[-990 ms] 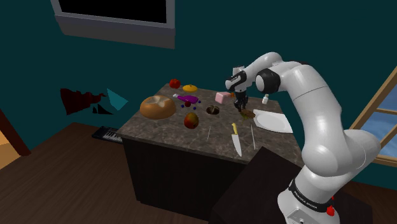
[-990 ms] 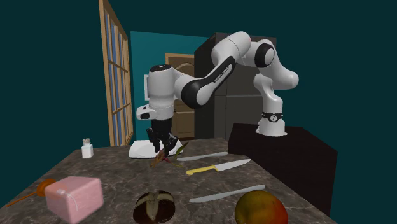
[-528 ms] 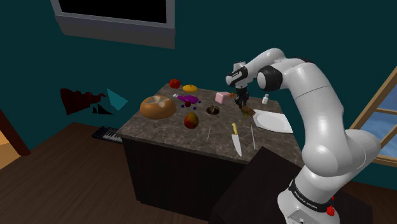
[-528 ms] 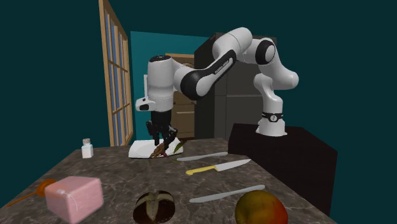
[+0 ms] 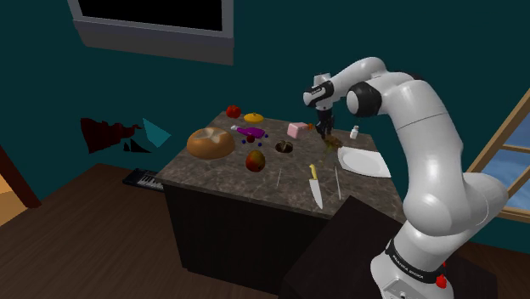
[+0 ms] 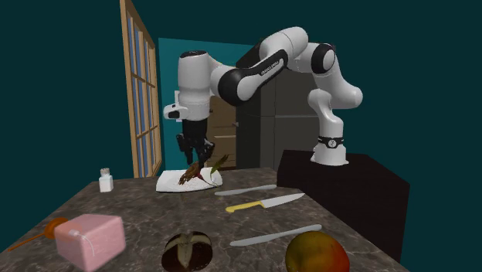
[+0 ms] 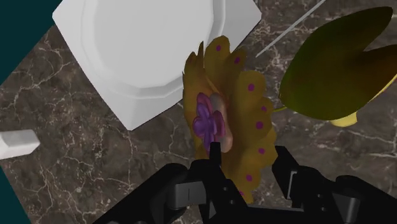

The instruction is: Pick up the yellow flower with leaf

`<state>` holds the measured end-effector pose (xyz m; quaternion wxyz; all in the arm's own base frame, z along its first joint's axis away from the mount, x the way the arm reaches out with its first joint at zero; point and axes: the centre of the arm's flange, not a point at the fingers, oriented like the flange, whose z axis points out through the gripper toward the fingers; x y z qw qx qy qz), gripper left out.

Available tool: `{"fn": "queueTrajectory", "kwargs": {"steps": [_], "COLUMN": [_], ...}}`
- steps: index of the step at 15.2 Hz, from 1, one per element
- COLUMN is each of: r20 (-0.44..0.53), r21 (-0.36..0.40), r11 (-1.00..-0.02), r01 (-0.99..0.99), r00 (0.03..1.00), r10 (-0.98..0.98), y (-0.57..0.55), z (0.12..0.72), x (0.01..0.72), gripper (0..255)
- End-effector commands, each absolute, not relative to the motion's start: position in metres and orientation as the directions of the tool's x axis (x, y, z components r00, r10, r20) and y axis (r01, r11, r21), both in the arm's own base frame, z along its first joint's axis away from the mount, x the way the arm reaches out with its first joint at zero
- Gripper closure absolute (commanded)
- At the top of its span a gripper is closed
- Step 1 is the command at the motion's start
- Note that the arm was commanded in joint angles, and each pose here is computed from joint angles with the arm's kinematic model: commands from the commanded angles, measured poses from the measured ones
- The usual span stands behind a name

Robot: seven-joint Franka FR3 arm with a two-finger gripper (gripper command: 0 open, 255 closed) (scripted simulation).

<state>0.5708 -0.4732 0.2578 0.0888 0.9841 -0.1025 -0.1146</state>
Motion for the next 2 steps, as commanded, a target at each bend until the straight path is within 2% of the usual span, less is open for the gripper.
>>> {"fn": "queueTrajectory", "kwargs": {"steps": [1,2], "r20": [-0.207,-0.207], "r21": [0.198,0.198], "r11": [-0.963,-0.963], "r01": [-0.181,-0.181], "r00": [0.953,0.953], "r10": [-0.222,-0.222], "y": [-0.4714,-0.4714], "z": [0.2638,0.2638], "x": [0.5707,0.5707], "gripper": [255,255]}}
